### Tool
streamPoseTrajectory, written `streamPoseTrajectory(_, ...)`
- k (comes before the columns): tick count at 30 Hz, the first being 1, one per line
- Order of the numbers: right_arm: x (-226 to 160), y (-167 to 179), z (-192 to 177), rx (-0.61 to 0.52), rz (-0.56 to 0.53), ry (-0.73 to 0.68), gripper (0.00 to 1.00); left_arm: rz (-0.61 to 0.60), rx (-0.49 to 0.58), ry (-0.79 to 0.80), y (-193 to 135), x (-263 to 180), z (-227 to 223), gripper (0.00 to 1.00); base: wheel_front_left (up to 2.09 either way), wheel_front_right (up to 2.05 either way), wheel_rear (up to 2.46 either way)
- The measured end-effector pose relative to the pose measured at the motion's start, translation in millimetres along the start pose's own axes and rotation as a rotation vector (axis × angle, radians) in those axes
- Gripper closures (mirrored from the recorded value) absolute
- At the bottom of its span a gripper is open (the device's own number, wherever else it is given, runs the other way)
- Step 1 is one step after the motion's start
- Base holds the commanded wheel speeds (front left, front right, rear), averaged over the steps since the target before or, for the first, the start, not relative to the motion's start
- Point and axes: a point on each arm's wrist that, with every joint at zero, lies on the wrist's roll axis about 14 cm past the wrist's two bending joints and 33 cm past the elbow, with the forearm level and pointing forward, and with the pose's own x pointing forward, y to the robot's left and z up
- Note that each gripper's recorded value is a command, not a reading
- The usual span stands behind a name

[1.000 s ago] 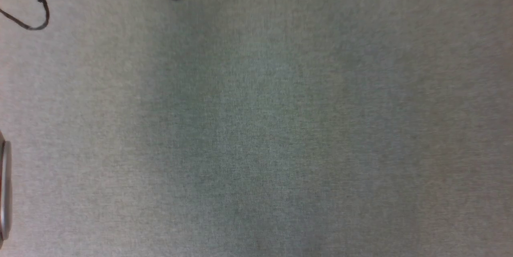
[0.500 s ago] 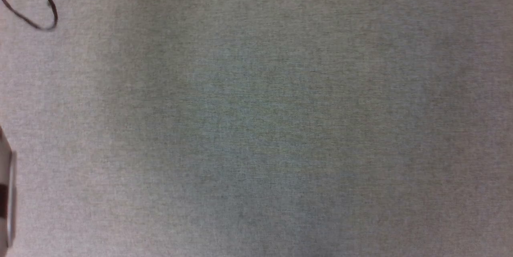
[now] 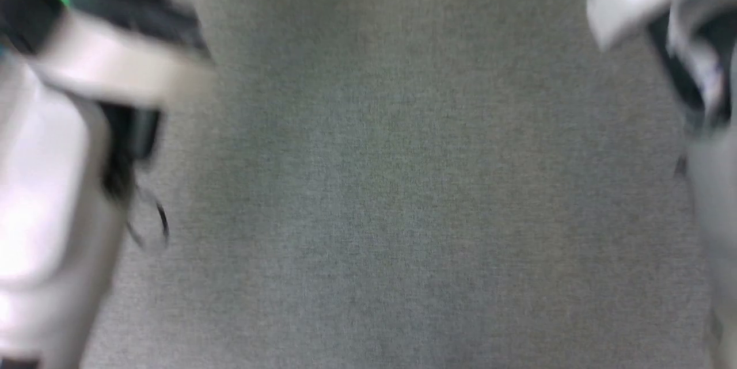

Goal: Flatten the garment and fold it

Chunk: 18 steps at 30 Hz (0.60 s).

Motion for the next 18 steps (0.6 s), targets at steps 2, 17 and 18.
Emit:
streamPoseTrajectory(2,-23.1,4.9,-2.4,0.028,-0.011,0.019,1.00,0.005,-0.025,0.033,-9.8,-21.1,-2.6,1.00,0.00,0.00,0.00)
streamPoseTrajectory(17,-157.9,22.5,-8.1,0.178,-0.165,0.115,1.00,0.034,-0.144,0.242,-67.0,-136.0,-1.8,1.00,0.00,0.00,0.00)
streamPoseTrajectory(18,-165.1,23.0,-10.7,0.185,-0.175,0.128,1.00,0.040,-0.146,0.251,-67.9,-141.7,-1.9,1.00,0.00,0.00,0.00)
